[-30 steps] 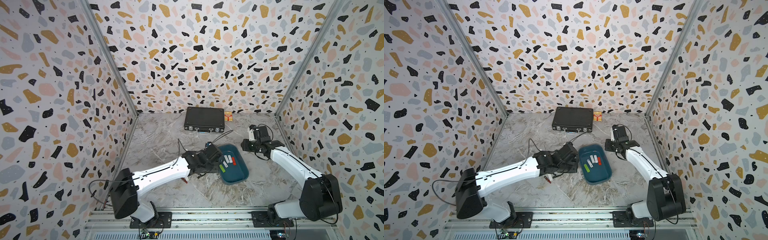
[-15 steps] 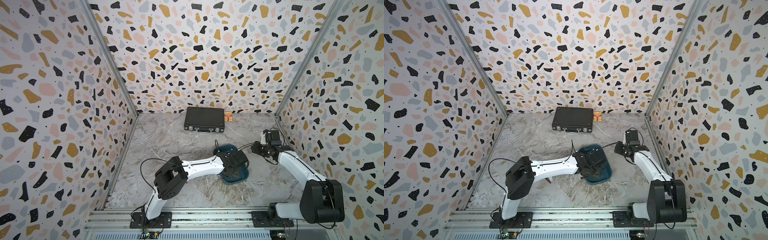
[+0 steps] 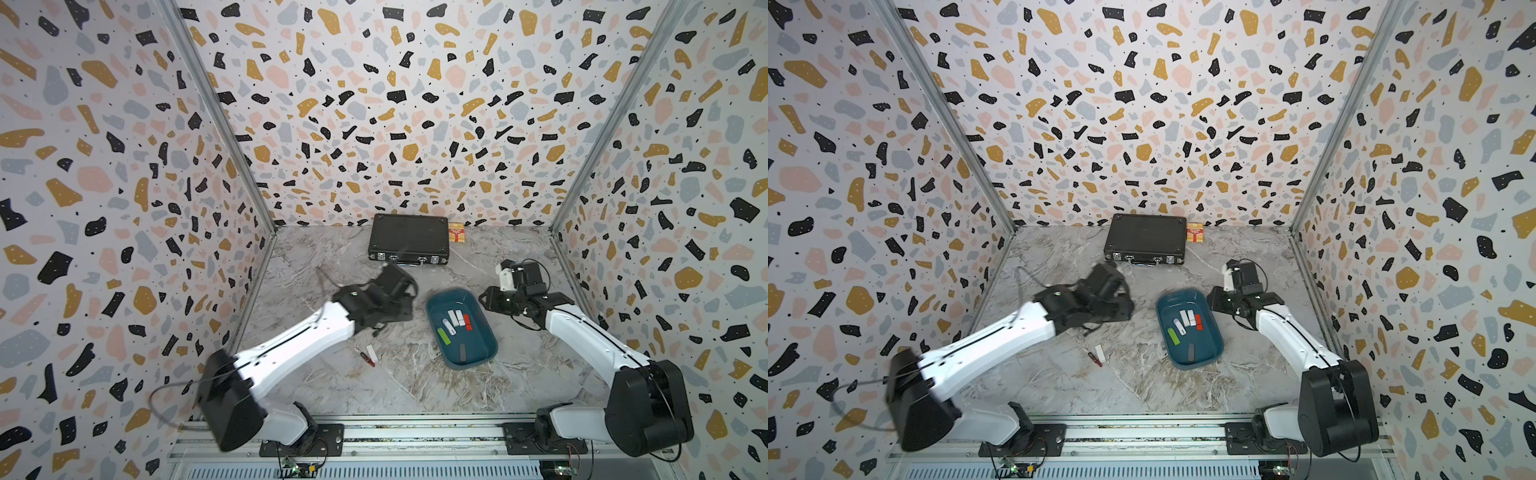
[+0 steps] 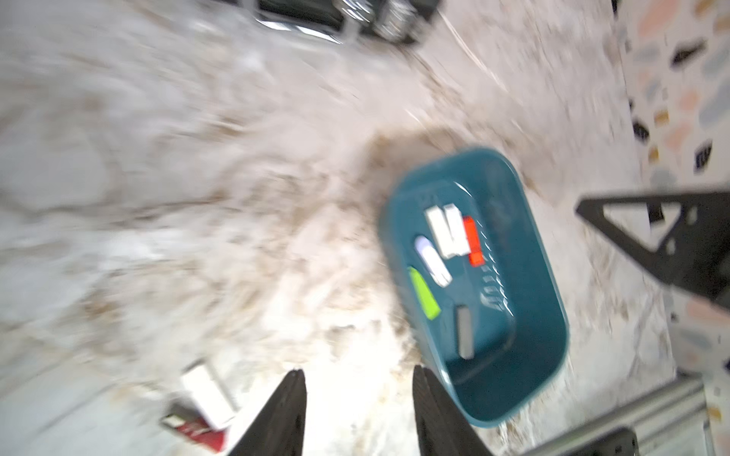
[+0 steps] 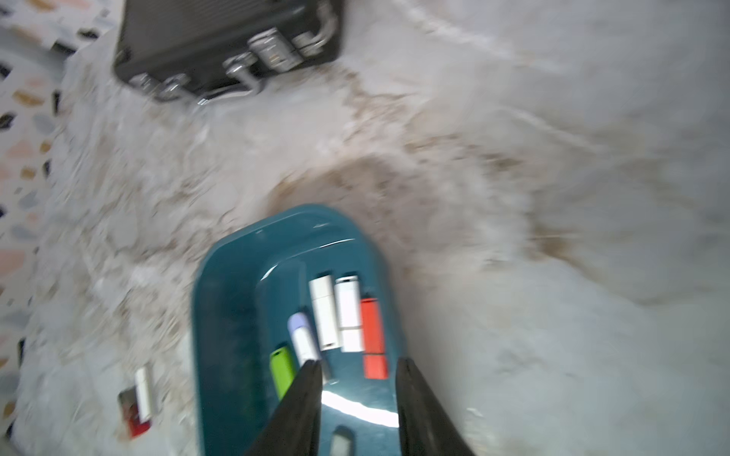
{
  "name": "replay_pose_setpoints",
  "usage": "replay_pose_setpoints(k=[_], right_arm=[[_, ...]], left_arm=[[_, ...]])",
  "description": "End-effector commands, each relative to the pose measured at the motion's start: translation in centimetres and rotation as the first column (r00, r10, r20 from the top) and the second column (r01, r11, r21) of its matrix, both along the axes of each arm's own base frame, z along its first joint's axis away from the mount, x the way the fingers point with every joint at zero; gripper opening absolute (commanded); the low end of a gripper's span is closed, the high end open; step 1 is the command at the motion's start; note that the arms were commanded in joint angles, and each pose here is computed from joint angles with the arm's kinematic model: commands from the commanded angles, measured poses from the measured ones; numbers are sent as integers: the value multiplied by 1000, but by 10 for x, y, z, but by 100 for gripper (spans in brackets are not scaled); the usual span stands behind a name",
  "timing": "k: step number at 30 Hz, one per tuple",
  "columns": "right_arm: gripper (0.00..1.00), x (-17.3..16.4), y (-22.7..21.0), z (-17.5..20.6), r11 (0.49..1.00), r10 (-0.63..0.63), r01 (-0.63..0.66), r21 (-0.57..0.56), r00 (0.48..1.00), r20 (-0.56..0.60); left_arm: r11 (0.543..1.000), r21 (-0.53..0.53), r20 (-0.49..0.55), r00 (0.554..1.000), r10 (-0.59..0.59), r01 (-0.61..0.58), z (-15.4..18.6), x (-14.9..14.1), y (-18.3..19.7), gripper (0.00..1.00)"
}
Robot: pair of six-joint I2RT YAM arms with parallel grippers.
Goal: Put the usb flash drive into the storage box
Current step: Place the USB flash in the storage box, then pick up the USB flash from the center of the board.
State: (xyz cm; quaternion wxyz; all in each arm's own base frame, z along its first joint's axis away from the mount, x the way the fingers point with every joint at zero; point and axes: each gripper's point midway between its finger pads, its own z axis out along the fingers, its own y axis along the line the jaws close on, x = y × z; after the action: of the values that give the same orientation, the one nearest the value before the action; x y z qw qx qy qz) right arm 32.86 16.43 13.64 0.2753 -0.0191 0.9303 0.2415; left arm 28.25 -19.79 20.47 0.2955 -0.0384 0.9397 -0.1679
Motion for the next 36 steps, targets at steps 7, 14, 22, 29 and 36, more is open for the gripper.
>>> replay_pose_setpoints(k=[7, 14, 22, 29, 36], right_arm=[[35, -73, 183, -16, 858, 508, -504, -100, 861, 24], [44, -143, 269, -41, 645, 755, -734, -212, 656, 25], [43, -153, 295, -68, 531, 811, -766, -362, 583, -43], [42, -144, 301, -77, 503, 817, -755, -420, 574, -55], [37, -148, 308, -86, 482, 828, -779, -402, 555, -83]], left_arm=[[941, 137, -58, 946, 319, -309, -20, -52, 184, 50], [937, 113, -38, 940, 338, -332, -18, -47, 188, 50], [942, 100, -52, 944, 326, -320, -22, -45, 185, 50], [945, 94, -62, 946, 319, -313, -24, -45, 183, 50], [946, 90, -63, 947, 316, -310, -24, -45, 182, 50]])
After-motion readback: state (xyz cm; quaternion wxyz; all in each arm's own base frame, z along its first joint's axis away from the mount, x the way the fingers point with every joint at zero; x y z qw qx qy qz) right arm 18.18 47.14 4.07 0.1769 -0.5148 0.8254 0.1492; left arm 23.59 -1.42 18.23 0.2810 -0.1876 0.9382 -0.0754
